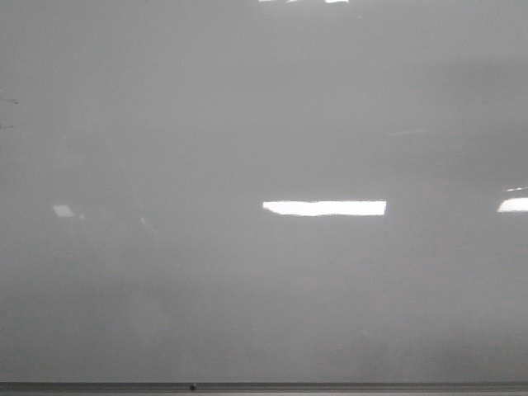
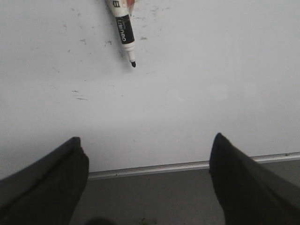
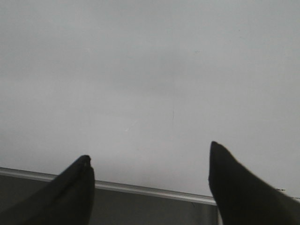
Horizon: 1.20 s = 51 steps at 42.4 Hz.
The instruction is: Write number 9 on whiteboard
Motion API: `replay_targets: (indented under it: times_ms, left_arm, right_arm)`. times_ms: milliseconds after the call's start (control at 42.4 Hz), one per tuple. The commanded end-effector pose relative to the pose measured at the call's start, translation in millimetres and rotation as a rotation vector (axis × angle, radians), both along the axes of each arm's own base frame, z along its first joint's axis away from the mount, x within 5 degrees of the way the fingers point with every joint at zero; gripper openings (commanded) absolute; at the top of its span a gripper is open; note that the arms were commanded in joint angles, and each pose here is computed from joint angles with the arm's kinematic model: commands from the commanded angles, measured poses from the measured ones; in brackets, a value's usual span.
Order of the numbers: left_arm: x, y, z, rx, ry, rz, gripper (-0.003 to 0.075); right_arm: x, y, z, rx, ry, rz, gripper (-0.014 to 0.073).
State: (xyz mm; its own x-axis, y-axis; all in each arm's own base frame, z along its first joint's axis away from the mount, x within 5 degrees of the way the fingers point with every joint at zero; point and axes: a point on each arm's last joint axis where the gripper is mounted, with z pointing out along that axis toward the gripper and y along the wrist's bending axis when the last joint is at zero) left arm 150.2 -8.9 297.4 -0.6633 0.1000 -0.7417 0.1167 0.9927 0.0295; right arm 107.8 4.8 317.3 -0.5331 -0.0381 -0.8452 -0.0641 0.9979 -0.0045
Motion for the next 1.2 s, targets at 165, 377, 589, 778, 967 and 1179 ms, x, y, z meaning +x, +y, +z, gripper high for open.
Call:
replay_targets:
  times_ms: [165, 377, 589, 778, 967, 1179]
  left_arm:
    - [47.1, -0.1, 8.3, -0.015, -0.118, 0.025, 0.0526]
    - [71.4, -0.1, -1.8, -0.016, -0.158, 0.035, 0.0526]
    - [95.5, -0.7, -17.3, -0.068, -0.173, 0.072, 0.0526]
    - [111.8, -0.3, -33.3, -0.064, -0.162, 0.082, 0.0526]
    - [126.9, 0.5, -46.5, -0.058, -0.184, 0.093, 0.0526]
    - [138.3, 1.2, -56.8, -0.053, -0.21, 0.102, 0.0526]
  right_arm:
    - [4.0, -0.3, 12.5, -0.007, -0.083, 0.0, 0.0537]
    - [4.0, -0.3, 12.5, -0.007, -0.083, 0.0, 0.0537]
    - [4.0, -0.3, 12.5, -0.007, -0.083, 0.0, 0.0537]
    - [3.9, -0.3, 12.4, -0.007, -0.082, 0.0, 0.0537]
    - [3.9, -0.2, 12.3, -0.007, -0.081, 0.0, 0.0537]
    - [3.8, -0.2, 12.1, -0.007, -0.079, 0.001, 0.0537]
